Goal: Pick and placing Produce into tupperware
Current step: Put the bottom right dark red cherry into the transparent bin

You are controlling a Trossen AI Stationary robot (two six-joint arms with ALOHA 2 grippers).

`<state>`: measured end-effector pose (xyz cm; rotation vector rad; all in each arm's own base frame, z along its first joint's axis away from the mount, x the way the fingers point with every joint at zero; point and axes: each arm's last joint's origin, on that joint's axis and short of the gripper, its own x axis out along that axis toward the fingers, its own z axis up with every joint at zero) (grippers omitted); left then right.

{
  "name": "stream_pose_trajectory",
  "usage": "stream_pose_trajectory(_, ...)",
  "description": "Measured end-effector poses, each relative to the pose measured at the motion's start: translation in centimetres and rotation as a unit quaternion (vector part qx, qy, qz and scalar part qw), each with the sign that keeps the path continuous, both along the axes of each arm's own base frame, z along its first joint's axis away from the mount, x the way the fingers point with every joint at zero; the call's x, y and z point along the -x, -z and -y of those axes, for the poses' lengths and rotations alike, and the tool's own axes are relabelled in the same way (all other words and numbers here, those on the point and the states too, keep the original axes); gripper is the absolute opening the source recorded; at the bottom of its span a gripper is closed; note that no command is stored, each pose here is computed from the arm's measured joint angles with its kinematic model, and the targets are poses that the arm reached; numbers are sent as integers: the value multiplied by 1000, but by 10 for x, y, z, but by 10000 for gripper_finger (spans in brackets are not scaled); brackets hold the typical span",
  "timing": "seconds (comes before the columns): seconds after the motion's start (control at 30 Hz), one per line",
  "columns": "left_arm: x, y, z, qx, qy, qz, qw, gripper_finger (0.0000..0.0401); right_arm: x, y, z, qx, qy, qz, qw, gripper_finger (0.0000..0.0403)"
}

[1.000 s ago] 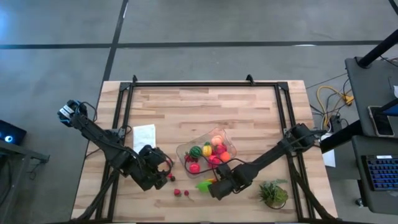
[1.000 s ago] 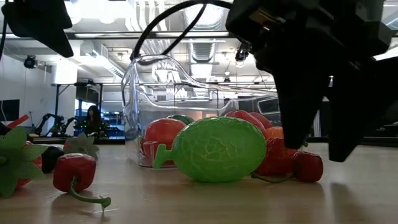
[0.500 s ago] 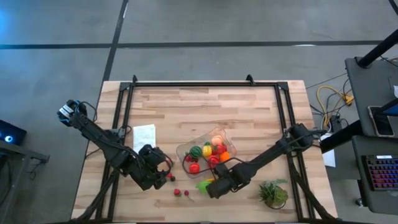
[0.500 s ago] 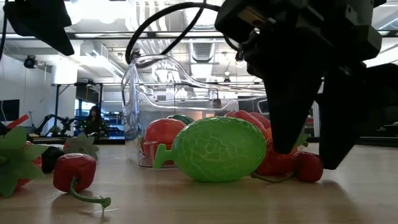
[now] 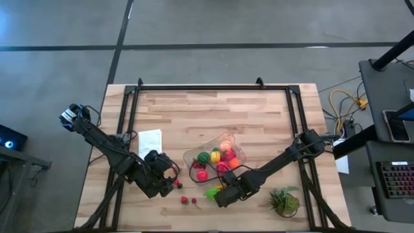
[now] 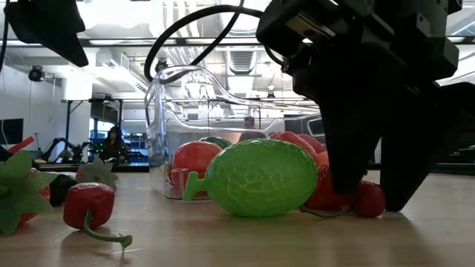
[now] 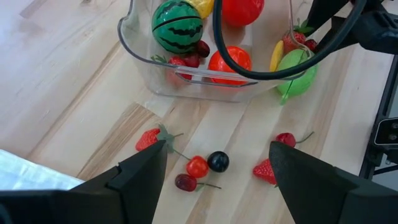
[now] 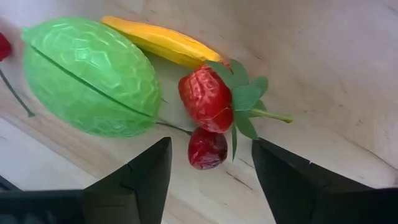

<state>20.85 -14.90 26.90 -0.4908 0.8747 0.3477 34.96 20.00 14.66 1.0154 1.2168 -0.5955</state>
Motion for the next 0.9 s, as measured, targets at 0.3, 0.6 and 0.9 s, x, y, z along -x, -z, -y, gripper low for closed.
stream_pose_trajectory(0.3, 0, 3, 0, 0, -2, -1, 1000, 269, 0, 0, 0, 1, 1, 1, 1000, 154)
stream_pose_trajectory(0.6, 0, 7, 0, 9, -3, 9, 1000, 269, -2, -1, -1, -7, -1, 8, 1000, 113)
stream_pose_trajectory(0.9, 0, 9, 0, 10, -3, 10, 1000, 269, -3, -2, -6, -31, -7, 16, 999, 69)
